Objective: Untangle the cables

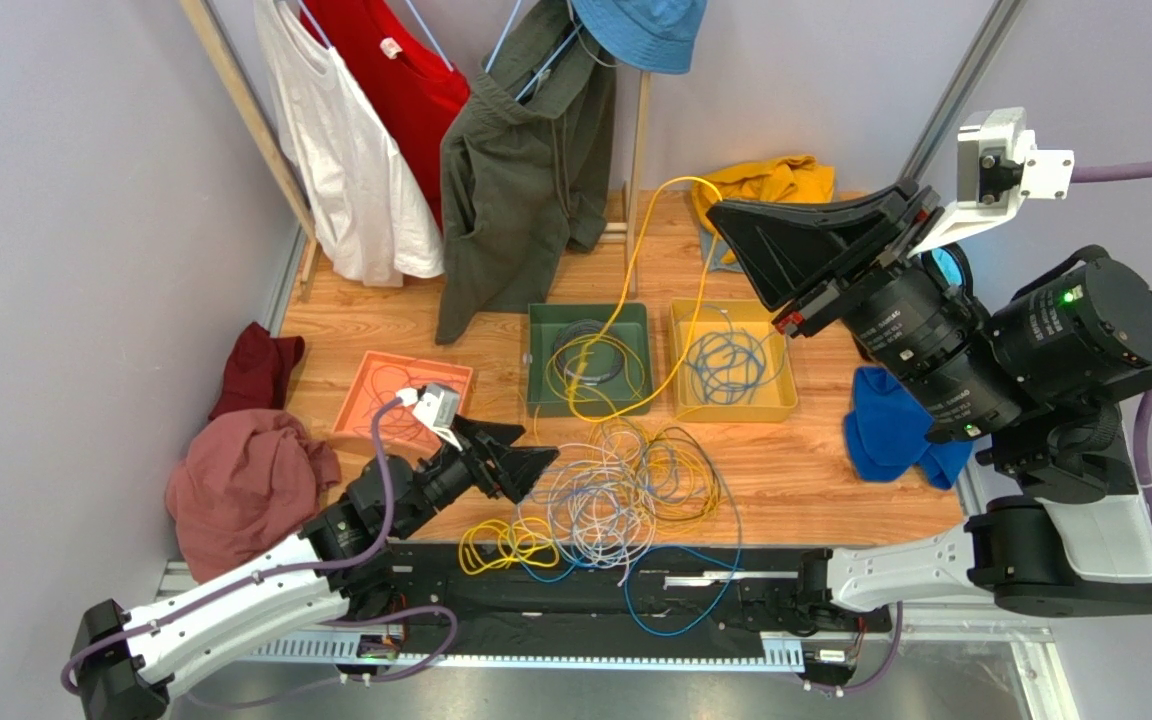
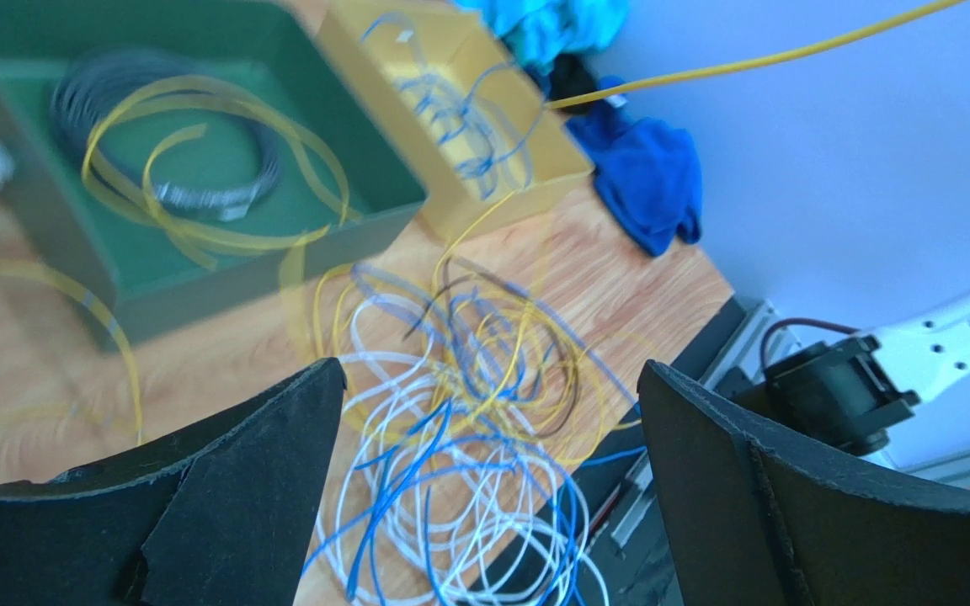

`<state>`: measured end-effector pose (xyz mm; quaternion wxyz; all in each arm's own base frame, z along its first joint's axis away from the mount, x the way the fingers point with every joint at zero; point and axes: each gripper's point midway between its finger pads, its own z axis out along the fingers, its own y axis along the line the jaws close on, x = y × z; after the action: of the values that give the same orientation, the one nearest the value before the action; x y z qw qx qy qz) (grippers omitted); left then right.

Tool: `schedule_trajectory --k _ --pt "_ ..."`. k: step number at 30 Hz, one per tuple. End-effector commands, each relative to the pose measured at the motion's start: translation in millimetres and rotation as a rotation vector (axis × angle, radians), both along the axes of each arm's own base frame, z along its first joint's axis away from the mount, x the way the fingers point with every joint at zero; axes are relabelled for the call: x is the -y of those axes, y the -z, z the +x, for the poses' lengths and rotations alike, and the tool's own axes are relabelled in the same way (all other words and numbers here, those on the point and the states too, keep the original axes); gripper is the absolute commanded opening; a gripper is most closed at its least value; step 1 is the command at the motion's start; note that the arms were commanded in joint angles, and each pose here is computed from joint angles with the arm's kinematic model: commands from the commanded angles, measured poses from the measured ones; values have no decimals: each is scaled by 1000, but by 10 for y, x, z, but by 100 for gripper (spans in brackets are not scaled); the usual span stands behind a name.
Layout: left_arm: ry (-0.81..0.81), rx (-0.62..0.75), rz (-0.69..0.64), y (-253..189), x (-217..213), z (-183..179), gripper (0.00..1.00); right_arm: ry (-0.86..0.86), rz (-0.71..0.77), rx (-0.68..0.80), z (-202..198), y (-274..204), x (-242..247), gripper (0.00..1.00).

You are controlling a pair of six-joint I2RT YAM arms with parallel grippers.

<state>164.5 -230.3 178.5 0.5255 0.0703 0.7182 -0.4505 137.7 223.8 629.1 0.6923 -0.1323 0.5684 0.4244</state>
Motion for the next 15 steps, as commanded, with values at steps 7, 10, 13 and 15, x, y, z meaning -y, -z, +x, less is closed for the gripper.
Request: schedule_trajectory --k 7,10,13,15 --pt "114 336 -143 -769 188 -100 95 -48 -12 -15 -51 74 -134 0" --pt "115 337 -140 -782 252 -61 95 -39 -25 -12 -32 96 -163 0" --pt "130 362 -146 -866 332 -39 95 -37 -42 -14 -17 148 -210 0" --pt "160 370 -133 -849 408 -53 95 -40 -43 -15 -20 155 -222 0"
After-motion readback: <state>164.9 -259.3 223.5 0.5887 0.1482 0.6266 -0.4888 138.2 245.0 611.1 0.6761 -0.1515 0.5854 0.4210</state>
